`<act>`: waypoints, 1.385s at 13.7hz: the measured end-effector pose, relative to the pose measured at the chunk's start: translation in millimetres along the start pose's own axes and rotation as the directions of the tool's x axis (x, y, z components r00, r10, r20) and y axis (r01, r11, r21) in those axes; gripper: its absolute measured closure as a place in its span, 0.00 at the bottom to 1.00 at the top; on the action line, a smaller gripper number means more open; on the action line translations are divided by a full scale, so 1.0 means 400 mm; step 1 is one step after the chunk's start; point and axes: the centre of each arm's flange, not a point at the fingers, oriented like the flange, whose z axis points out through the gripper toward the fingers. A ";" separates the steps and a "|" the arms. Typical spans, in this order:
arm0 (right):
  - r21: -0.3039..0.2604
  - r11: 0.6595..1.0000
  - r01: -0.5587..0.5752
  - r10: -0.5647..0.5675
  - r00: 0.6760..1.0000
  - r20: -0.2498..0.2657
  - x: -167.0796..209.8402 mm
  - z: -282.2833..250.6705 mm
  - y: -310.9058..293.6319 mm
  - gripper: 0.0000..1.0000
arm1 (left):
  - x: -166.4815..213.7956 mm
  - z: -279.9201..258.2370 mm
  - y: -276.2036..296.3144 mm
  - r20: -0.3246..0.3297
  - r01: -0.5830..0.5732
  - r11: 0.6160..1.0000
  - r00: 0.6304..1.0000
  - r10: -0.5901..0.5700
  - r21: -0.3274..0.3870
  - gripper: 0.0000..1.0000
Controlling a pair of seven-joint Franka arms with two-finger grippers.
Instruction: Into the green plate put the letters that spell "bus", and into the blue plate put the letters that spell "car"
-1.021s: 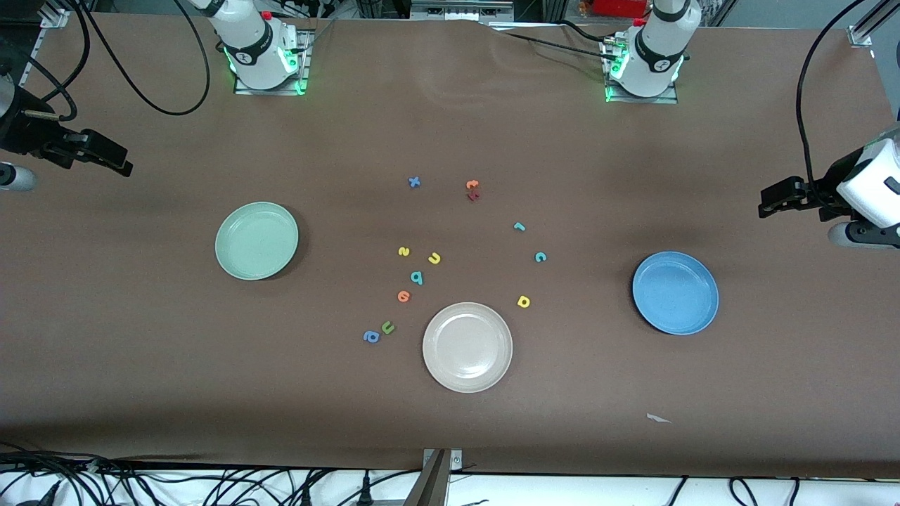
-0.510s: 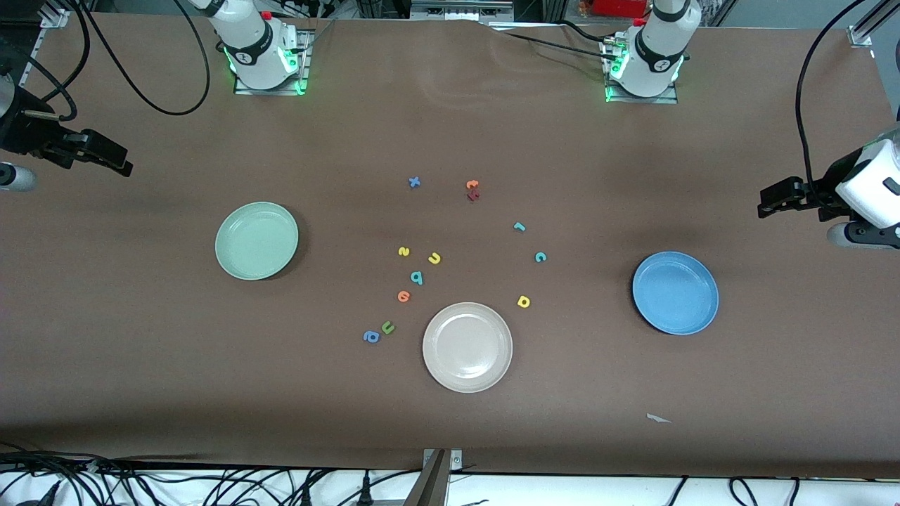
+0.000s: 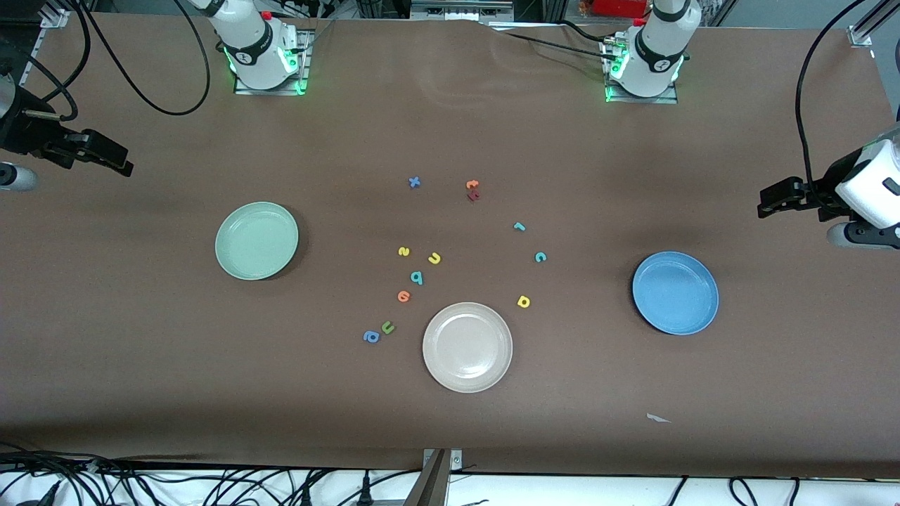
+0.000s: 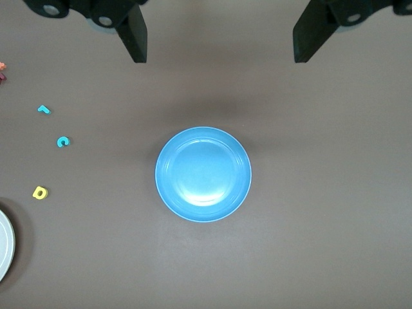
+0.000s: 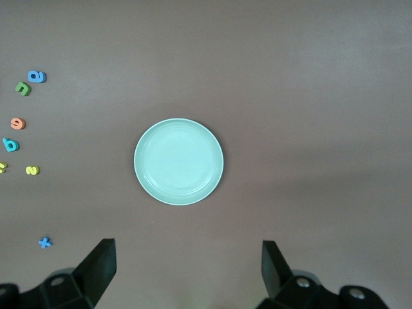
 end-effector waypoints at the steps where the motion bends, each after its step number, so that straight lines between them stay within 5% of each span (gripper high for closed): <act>1: -0.001 1.000 0.006 -0.006 1.000 0.004 0.000 0.004 -0.007 0.00 | 0.000 0.000 0.001 0.000 -0.001 1.000 1.000 0.001 0.000 0.00; 5: -0.015 0.996 0.089 -0.087 0.993 0.078 0.005 0.077 -0.125 0.00 | 0.019 0.042 0.071 0.030 -0.012 1.000 0.999 0.012 -0.002 0.00; 9: -0.033 0.981 0.192 -0.186 0.975 0.123 0.031 0.245 -0.356 0.00 | 0.083 0.182 0.298 0.049 0.005 1.000 0.999 -0.004 -0.010 0.00; 13: -0.040 0.997 0.069 -0.066 0.996 0.064 0.045 0.474 -0.634 0.00 | 0.145 0.438 0.586 0.045 0.079 0.996 0.996 -0.077 -0.042 0.00; 16: 0.037 0.998 -0.056 0.054 0.996 0.071 0.042 0.601 -0.746 0.00 | 0.140 0.609 0.752 0.029 0.133 0.990 0.991 -0.131 -0.054 0.00; 19: 0.056 0.988 -0.142 0.139 0.989 0.051 -0.006 0.716 -0.882 0.01 | 0.098 0.737 0.804 0.013 0.184 0.981 0.983 -0.184 -0.063 0.00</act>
